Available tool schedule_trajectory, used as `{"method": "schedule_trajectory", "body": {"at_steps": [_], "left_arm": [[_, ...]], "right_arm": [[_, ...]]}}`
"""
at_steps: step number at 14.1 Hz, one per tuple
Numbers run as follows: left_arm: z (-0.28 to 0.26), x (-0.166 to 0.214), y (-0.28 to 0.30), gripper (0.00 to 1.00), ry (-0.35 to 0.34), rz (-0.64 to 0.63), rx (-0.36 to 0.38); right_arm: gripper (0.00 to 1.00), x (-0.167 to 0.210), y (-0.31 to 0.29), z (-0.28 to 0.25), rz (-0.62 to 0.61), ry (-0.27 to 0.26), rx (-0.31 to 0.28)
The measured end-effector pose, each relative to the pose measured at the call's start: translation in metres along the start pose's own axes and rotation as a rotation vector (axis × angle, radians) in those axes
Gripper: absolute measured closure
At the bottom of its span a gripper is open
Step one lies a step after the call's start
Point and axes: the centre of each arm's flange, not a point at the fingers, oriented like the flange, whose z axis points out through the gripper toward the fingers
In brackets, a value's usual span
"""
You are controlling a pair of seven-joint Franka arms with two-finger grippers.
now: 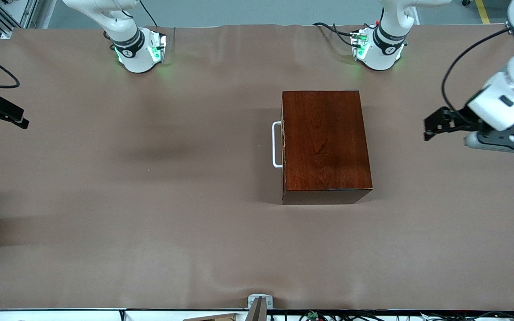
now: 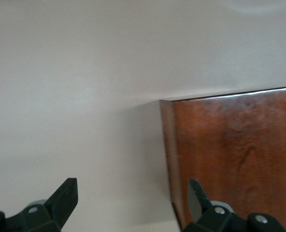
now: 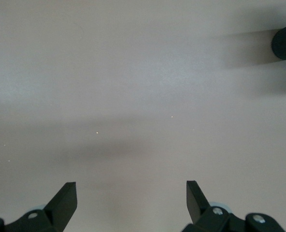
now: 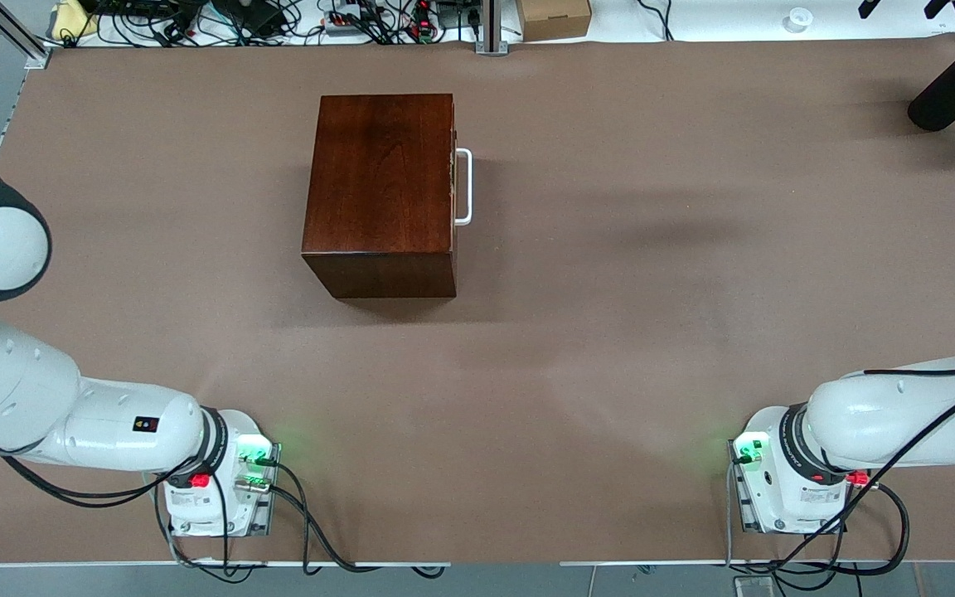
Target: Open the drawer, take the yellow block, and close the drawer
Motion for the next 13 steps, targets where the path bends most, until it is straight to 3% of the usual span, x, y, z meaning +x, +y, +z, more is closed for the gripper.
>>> {"method": "schedule_trajectory", "body": {"at_steps": [8,13], "left_arm": [[0.059,-0.022,0.233,0.00,-0.038,-0.168,-0.088],[0.119,-0.048,0.349,0.00,-0.005,-0.201,-0.022]], "right_arm": [[0.00,0.000,0.000,0.000,0.000,0.000,0.000],[0.00,0.000,0.000,0.000,0.000,0.000,0.000]]}}
